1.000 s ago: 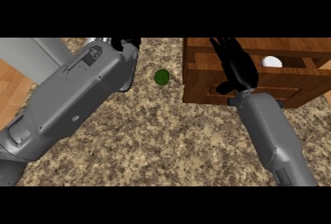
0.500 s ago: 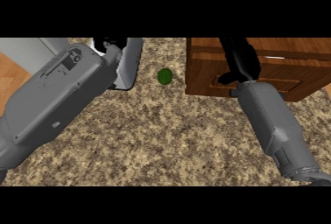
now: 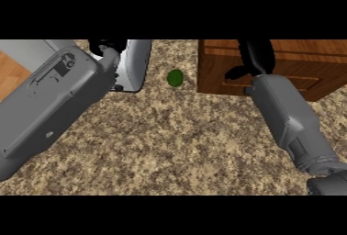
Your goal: Pick up the can, place it into the drawer and close the drawer
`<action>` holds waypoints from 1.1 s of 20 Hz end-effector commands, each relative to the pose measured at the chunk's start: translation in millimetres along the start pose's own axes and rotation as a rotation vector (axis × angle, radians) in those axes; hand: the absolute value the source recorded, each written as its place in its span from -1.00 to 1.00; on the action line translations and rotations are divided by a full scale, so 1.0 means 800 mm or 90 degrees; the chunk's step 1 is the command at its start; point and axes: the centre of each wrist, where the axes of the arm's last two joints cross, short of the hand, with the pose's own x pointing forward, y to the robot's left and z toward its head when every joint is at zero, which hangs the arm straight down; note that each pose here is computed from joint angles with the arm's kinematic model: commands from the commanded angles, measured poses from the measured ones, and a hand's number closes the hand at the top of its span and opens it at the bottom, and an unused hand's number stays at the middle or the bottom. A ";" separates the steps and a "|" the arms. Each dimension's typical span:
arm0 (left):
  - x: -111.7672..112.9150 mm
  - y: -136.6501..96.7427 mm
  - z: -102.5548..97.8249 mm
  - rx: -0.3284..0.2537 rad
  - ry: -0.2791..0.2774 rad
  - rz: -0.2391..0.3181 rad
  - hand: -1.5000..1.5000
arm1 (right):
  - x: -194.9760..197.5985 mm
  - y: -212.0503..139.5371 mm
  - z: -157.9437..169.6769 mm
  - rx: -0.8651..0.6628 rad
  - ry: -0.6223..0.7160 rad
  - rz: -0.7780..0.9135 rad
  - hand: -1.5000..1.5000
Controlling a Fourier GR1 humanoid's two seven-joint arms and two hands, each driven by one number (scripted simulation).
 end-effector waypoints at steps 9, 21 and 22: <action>0.008 0.001 0.015 -0.026 0.008 0.003 -1.00 | -0.002 -0.058 -0.058 -0.023 0.037 0.018 -1.00; 0.013 0.021 0.021 -0.028 0.011 0.002 -1.00 | 0.025 -0.040 -0.053 0.006 0.082 -0.412 -1.00; 0.015 0.020 0.017 -0.015 0.003 0.005 -1.00 | 0.023 -0.038 -0.051 0.004 0.077 -0.432 -1.00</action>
